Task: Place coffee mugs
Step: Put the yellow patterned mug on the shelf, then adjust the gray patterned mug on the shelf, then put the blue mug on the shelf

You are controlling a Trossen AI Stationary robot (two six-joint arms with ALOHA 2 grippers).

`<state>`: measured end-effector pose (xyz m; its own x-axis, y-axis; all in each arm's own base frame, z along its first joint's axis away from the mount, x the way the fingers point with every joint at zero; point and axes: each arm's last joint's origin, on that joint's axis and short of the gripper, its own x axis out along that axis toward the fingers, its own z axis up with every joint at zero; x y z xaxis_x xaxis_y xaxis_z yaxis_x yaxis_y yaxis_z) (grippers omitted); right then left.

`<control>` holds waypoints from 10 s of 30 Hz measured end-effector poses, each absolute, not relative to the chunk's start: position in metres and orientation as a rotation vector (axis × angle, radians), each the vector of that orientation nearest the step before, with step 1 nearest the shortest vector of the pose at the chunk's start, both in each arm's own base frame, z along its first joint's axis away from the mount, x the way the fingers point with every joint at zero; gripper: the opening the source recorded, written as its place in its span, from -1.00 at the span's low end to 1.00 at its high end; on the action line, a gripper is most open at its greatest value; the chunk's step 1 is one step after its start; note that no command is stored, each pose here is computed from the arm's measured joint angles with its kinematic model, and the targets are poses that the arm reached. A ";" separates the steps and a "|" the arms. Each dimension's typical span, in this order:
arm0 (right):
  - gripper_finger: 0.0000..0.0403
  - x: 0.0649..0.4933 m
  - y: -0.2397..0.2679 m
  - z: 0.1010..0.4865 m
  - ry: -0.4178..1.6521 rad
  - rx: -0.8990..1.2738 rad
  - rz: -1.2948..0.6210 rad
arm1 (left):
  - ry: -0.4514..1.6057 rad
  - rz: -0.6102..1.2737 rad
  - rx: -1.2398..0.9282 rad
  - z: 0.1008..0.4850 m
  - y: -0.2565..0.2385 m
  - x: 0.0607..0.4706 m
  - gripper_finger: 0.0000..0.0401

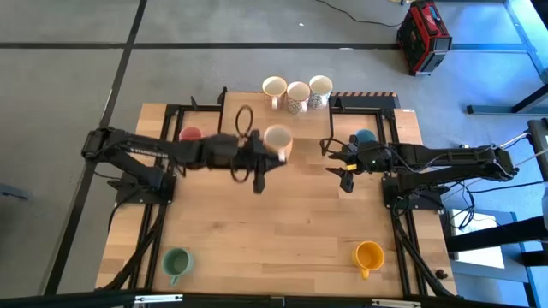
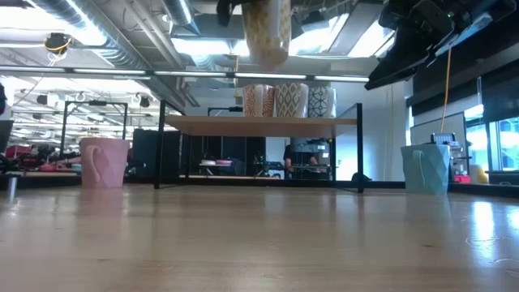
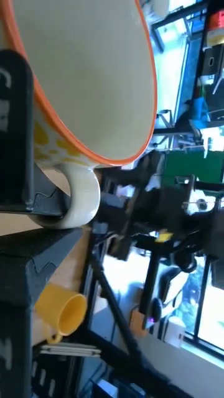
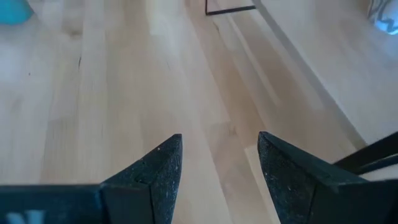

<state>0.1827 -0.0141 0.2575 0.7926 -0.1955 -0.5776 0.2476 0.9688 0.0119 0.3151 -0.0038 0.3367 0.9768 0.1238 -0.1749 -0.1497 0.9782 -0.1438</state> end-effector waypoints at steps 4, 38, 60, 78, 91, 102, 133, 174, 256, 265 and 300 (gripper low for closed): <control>-0.01 0.182 -0.015 0.257 0.611 0.085 -0.278 | 0.211 0.166 -0.172 0.351 0.027 0.313 -0.92; -0.01 0.181 -0.019 0.258 0.549 0.229 -0.486 | 0.285 0.164 -0.047 0.287 0.210 0.199 -0.92; -0.01 0.181 -0.020 0.257 0.558 0.226 -0.492 | 0.268 0.102 -0.017 0.258 0.235 0.202 -0.92; -0.01 0.181 -0.020 0.257 0.563 0.225 -0.492 | 0.291 0.193 -0.077 0.257 0.237 0.201 -0.65; -0.01 0.181 -0.019 0.257 0.563 0.225 -0.490 | 0.290 0.205 -0.128 0.257 0.237 0.201 -0.64; -0.01 0.181 -0.019 0.257 0.564 0.225 -0.489 | 0.292 0.221 -0.116 0.262 0.232 0.200 -0.64; -0.01 0.181 -0.020 0.257 0.570 0.171 -0.482 | 0.228 0.270 -0.070 0.330 0.174 0.182 -0.31; -0.01 0.175 -0.019 0.282 0.563 -0.025 -0.415 | 0.532 0.469 -0.079 0.310 0.185 0.385 -0.31; -0.01 0.175 -0.019 0.281 0.563 -0.008 -0.420 | 0.469 0.463 -0.005 0.298 0.167 0.411 -0.31; -0.01 0.175 -0.019 0.281 0.564 -0.006 -0.413 | 0.482 0.497 0.019 0.297 0.156 0.415 -0.31; -0.01 0.175 -0.017 0.281 0.572 0.054 -0.350 | 0.512 0.179 -0.023 0.410 0.043 0.291 -0.31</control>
